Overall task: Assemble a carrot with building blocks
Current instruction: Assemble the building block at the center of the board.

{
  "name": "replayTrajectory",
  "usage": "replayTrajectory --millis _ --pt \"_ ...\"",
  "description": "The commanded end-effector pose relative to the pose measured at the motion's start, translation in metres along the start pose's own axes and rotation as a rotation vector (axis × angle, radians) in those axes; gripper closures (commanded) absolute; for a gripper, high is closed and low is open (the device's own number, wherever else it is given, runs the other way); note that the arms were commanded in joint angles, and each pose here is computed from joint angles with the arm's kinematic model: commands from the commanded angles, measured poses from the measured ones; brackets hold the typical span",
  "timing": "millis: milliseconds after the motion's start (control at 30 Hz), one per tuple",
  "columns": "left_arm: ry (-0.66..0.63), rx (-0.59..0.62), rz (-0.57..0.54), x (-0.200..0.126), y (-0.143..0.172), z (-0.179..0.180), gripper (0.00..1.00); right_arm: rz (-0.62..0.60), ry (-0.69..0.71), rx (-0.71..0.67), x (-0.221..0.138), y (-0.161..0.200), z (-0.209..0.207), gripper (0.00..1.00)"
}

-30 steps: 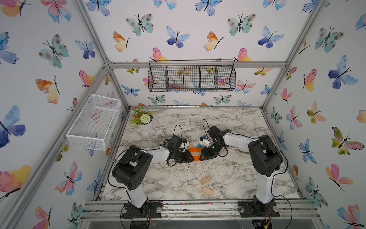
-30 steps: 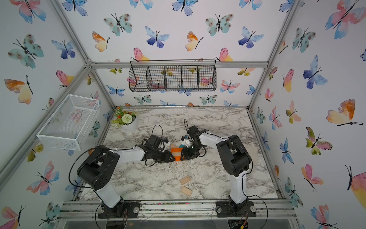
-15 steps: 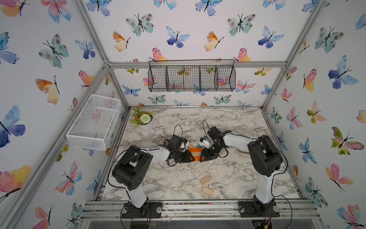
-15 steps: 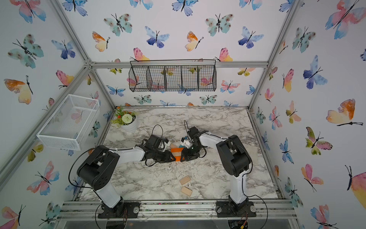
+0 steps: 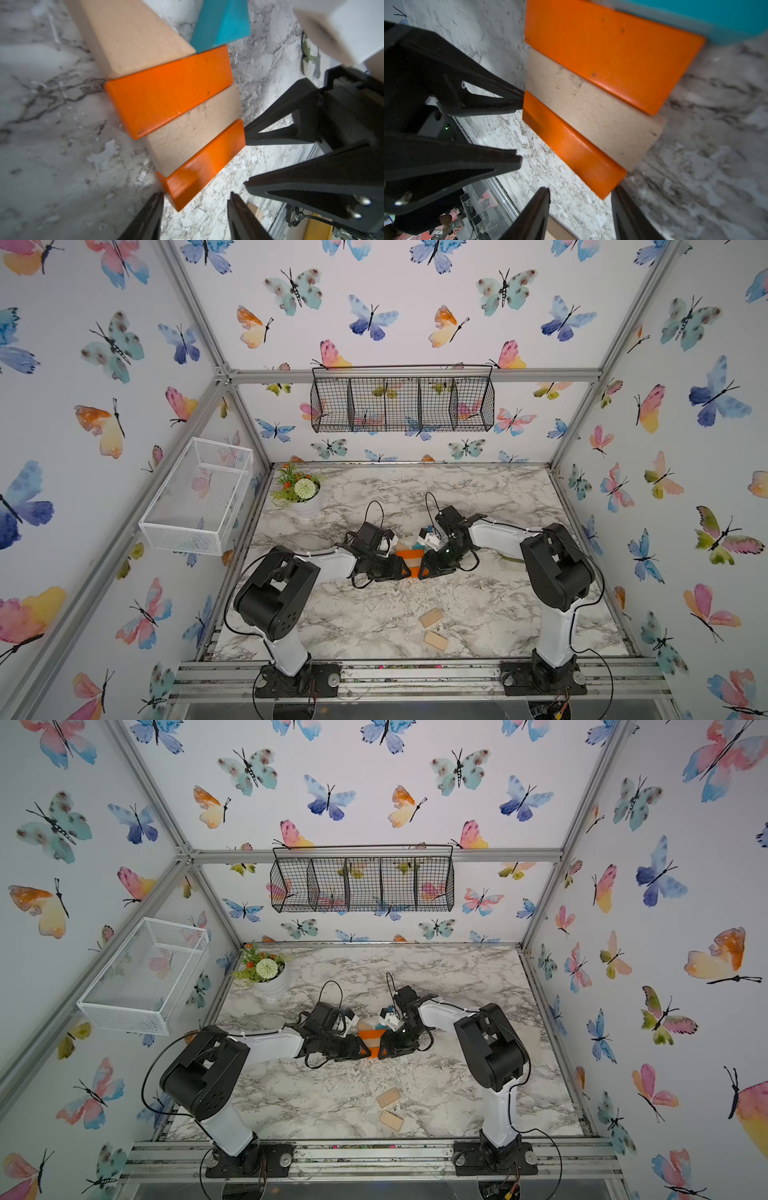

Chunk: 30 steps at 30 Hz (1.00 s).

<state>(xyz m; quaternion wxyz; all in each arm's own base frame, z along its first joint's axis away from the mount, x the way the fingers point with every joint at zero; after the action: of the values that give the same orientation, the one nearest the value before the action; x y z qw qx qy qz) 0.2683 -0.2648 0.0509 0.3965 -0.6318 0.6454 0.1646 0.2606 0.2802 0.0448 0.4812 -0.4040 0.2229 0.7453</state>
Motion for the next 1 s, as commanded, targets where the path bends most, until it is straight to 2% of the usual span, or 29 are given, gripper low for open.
replayTrajectory --millis 0,233,467,967 --pt "-0.053 -0.005 -0.015 -0.008 0.001 0.007 0.38 -0.008 0.005 -0.011 -0.002 0.002 0.001 0.46" --pt "-0.049 -0.048 -0.070 -0.021 -0.002 0.016 0.37 -0.030 0.027 -0.011 -0.006 0.000 0.000 0.46" --pt "-0.055 -0.074 -0.102 -0.033 -0.002 0.024 0.37 -0.103 0.069 -0.016 -0.016 -0.012 -0.002 0.46" --pt "-0.094 -0.108 -0.148 -0.046 0.000 0.039 0.36 -0.113 0.059 -0.012 -0.013 -0.020 -0.003 0.46"
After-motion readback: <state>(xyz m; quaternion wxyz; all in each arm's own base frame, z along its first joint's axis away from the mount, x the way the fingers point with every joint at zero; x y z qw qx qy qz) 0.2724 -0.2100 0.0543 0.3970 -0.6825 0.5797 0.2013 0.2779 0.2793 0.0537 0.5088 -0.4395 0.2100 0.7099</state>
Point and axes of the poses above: each gripper's point midway between its finger pads, its own x axis out along the fingers, its own z axis along the line the jaws close on, y = z × x, the point moved 2 cm from there along -x, back along the fingers, and after that the axes turned 3 degrees about x, right-handed, at the moved point
